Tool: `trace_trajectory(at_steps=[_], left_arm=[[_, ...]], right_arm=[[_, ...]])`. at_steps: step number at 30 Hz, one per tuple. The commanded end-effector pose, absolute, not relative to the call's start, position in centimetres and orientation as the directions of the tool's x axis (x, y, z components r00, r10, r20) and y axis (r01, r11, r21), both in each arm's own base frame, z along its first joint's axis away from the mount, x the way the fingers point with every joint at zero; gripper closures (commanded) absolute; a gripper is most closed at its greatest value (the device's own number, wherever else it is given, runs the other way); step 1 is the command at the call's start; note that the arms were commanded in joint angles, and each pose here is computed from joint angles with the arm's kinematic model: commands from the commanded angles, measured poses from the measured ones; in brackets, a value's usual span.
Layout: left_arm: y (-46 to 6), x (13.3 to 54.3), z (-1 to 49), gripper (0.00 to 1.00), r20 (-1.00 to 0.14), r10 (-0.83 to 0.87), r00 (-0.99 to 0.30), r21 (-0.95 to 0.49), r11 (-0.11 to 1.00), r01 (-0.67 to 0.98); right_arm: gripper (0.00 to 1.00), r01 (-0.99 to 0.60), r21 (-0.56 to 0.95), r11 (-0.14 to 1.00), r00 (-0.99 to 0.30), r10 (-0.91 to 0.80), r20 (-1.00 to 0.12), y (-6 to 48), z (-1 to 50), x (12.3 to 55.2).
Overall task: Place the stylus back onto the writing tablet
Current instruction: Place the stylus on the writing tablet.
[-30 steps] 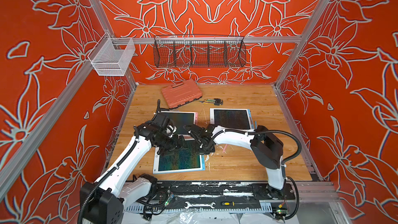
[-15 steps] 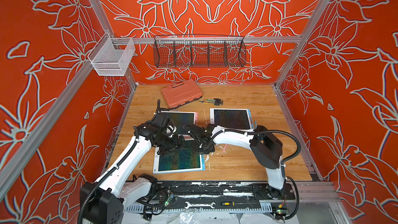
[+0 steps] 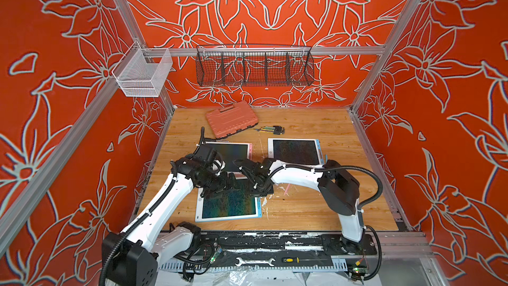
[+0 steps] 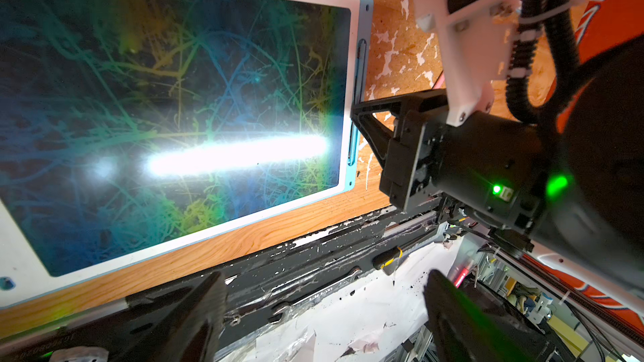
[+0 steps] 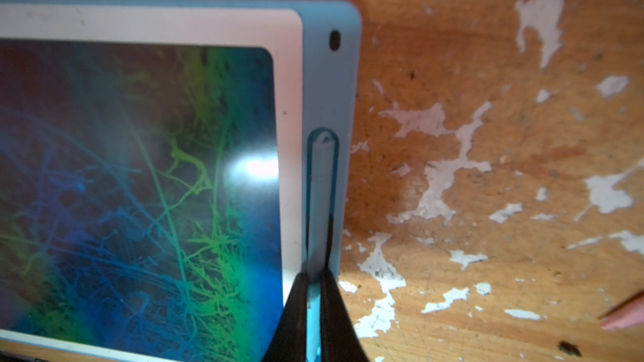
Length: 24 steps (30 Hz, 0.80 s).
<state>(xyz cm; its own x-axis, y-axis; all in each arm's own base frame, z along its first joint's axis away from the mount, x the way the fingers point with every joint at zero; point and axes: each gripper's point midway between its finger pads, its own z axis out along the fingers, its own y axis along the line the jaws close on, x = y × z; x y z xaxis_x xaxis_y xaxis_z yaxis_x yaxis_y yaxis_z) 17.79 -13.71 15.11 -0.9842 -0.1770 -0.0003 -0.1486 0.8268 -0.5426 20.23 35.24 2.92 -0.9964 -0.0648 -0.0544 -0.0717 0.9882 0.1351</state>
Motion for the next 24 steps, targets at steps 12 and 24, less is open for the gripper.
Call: trace_trajectory(at_steps=[12,24], left_arm=[[-13.4,17.3,15.0,0.13,0.012,-0.175,-0.984,-0.537,0.829,-0.154],[-13.5,17.4,15.0,0.13,0.011,-0.172,-0.985,-0.538,0.829,-0.151]], right_arm=[[0.84,-0.087,0.096,0.992,-0.990,-0.076,-0.115,35.2,4.0,21.4],[0.88,-0.084,0.075,0.994,-0.994,-0.079,-0.077,34.9,2.7,20.8]])
